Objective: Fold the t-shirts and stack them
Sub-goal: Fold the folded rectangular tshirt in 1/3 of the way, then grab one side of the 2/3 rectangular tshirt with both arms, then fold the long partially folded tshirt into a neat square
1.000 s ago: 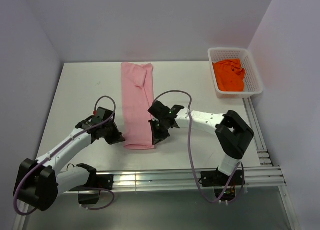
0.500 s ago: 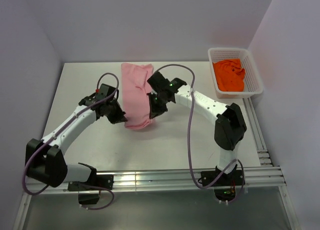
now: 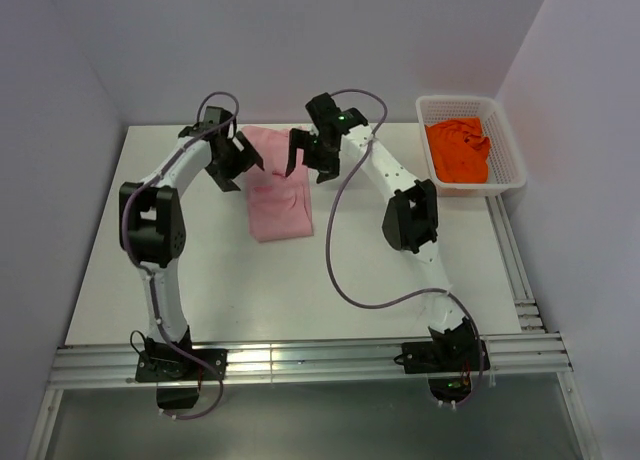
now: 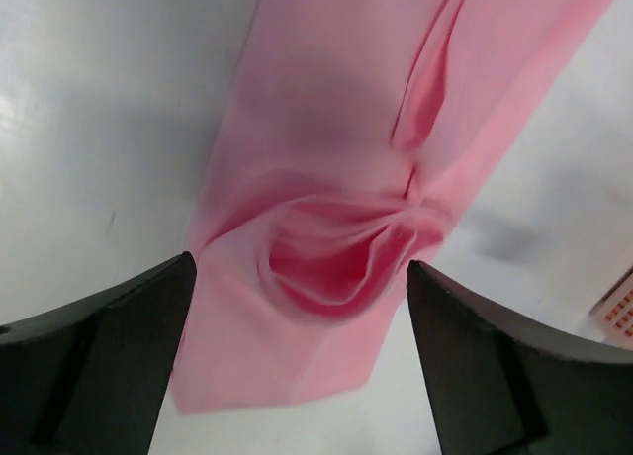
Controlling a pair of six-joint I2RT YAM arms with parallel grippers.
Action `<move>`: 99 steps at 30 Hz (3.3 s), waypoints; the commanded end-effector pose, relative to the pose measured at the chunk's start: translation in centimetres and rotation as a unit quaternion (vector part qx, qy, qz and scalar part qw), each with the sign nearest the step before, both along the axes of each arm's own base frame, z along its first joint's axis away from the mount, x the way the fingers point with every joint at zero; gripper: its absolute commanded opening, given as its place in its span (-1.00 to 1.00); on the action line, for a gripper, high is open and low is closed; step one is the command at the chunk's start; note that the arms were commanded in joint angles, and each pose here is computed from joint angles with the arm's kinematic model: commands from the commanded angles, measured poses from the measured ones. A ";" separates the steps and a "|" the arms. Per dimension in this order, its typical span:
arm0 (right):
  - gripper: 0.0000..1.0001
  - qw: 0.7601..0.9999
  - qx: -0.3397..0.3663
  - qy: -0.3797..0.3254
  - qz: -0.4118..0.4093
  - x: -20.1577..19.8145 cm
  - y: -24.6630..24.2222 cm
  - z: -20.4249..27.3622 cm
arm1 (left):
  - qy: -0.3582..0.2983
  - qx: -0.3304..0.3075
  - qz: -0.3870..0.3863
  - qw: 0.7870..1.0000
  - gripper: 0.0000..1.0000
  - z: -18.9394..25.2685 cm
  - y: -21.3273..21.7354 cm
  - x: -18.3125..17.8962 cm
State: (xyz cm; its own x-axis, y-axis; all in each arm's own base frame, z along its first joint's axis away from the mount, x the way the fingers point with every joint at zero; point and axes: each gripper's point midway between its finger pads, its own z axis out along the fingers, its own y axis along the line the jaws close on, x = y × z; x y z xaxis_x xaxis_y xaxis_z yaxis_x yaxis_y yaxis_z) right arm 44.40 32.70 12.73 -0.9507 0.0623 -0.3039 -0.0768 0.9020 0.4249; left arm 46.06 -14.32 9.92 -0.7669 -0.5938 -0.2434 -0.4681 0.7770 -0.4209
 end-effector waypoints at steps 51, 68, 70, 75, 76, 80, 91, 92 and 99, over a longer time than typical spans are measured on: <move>-0.91 0.993 0.032 0.113 0.002 -11.0 1.0 -10.9 | 0.057 -0.021 0.048 0.997 -0.02 -7.6 -1.8 -10.0; -1.00 0.996 -0.002 0.089 0.014 -19.1 -6.0 -5.5 | 0.051 -0.033 0.004 0.998 -0.99 -1.2 -0.2 -19.5; -1.00 0.996 0.000 0.089 0.016 -20.4 -6.9 -3.9 | 0.050 -0.036 0.004 0.998 -0.99 0.3 0.2 -21.0; -1.00 0.997 0.002 0.078 0.018 -21.3 -7.8 -0.4 | 0.039 -0.038 0.009 0.998 -0.99 3.2 0.7 -22.1; -1.00 0.997 0.002 0.075 0.019 -21.2 -7.8 0.0 | 0.035 -0.039 0.010 0.999 -0.99 3.7 0.6 -21.9; -1.00 0.998 0.012 0.054 0.021 -19.1 -6.8 2.4 | 0.017 -0.038 0.007 0.999 -0.99 5.5 0.4 -20.1; -0.26 0.998 -0.008 0.056 -0.031 -5.0 -6.0 3.6 | 0.018 -0.093 -0.004 0.996 -0.30 5.0 0.1 -4.2; 0.13 0.998 -0.008 0.048 -0.048 -2.1 -5.6 3.3 | -0.024 -0.100 -0.011 0.995 0.02 7.6 0.1 -0.5; 1.00 0.984 0.074 0.050 -0.154 4.1 -8.6 2.5 | -0.025 -0.145 -0.018 0.989 0.99 5.2 -0.7 9.2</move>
